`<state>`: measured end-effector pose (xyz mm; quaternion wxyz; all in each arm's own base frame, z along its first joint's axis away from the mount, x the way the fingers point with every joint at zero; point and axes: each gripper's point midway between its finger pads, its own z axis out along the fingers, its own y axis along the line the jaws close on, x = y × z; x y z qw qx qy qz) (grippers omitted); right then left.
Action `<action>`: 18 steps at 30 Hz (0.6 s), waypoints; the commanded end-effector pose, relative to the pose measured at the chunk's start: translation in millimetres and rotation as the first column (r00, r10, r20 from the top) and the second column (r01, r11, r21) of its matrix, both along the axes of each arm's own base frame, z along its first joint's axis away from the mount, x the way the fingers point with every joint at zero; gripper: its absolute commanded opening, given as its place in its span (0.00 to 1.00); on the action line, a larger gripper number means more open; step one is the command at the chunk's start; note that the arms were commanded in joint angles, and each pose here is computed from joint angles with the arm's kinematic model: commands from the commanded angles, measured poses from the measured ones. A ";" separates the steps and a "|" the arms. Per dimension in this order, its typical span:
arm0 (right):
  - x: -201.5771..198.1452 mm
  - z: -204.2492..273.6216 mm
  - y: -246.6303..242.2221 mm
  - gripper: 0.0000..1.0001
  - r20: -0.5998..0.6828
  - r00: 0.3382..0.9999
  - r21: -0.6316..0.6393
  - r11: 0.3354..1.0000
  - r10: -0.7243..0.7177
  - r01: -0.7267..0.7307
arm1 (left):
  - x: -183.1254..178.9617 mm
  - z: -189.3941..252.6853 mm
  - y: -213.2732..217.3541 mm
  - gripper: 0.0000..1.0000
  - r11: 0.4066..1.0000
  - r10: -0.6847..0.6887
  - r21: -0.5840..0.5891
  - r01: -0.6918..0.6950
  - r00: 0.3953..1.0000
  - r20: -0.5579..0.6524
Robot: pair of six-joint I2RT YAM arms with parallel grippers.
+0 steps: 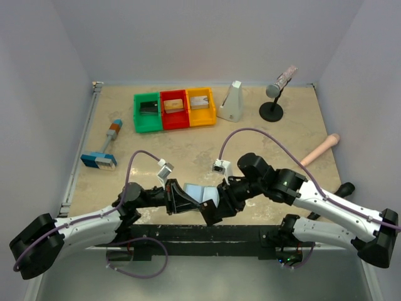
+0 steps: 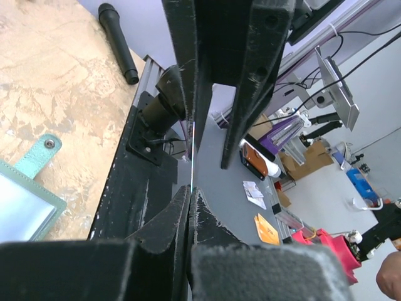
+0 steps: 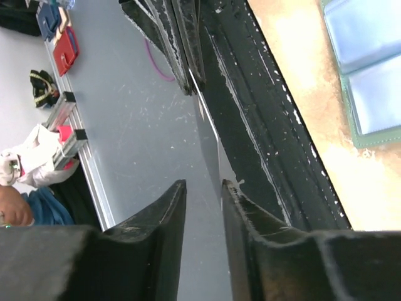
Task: Take the credit cards out of the card holder
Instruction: Place the credit card at the center of the board.
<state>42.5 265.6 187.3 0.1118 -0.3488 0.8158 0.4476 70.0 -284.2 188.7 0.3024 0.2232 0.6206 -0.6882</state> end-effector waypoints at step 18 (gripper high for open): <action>63.0 25.7 -65.7 0.63 0.272 0.805 0.102 0.848 -0.527 0.520 | 164.8 -27.7 134.8 0.00 0.288 0.952 0.314 -0.905 0.234 -0.198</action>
